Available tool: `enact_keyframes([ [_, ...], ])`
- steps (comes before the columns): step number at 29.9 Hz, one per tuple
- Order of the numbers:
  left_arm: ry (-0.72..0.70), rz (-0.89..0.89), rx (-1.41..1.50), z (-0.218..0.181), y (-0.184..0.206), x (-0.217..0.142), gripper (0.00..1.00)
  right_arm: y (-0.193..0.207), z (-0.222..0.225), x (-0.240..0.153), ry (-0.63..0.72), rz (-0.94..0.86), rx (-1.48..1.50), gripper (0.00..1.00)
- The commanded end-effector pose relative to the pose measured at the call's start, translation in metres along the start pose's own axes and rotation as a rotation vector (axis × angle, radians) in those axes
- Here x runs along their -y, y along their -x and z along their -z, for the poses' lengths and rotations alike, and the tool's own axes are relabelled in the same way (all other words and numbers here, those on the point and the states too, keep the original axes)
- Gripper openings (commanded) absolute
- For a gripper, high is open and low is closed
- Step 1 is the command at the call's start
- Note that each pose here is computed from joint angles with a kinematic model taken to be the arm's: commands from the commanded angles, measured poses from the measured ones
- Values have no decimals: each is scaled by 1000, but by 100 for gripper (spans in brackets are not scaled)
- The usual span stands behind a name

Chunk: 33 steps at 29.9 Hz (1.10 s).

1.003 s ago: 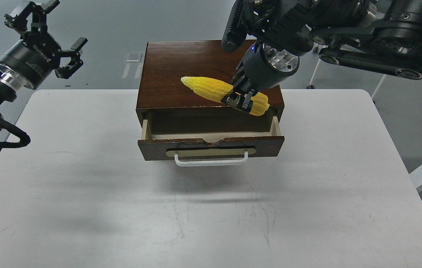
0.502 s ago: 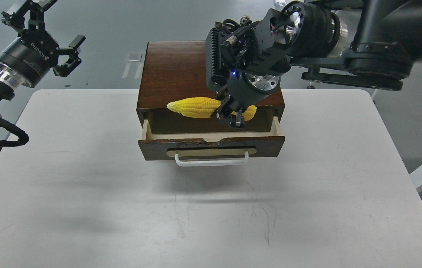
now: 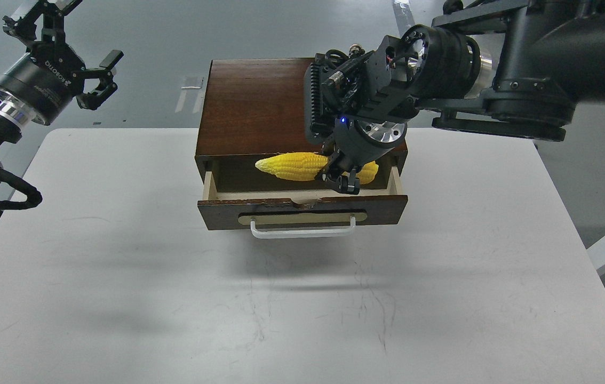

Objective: Put corn in drawer with both arms
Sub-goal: 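Lower the corn cob into the open drawer with the right gripper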

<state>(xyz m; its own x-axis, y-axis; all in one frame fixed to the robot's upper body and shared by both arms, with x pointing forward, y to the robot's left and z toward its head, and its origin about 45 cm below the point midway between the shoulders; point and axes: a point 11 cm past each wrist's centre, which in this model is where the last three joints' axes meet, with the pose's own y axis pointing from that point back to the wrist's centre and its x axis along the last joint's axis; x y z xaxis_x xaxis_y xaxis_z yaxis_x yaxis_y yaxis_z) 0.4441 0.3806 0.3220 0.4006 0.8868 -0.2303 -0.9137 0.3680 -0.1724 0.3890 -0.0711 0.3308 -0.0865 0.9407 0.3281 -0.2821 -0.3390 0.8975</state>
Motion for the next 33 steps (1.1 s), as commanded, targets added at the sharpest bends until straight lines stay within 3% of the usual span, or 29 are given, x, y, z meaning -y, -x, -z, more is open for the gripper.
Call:
enact_keyframes([
  [1, 1, 4, -2, 0, 1, 1, 98, 4, 1, 4, -7, 2, 10, 16],
  [11, 1, 4, -4, 1, 2, 2, 98, 6, 2, 6, -11, 1, 18, 39],
  [33, 1, 6, -5, 1, 2, 2, 98, 9, 3, 8, -16, 3, 23, 48],
])
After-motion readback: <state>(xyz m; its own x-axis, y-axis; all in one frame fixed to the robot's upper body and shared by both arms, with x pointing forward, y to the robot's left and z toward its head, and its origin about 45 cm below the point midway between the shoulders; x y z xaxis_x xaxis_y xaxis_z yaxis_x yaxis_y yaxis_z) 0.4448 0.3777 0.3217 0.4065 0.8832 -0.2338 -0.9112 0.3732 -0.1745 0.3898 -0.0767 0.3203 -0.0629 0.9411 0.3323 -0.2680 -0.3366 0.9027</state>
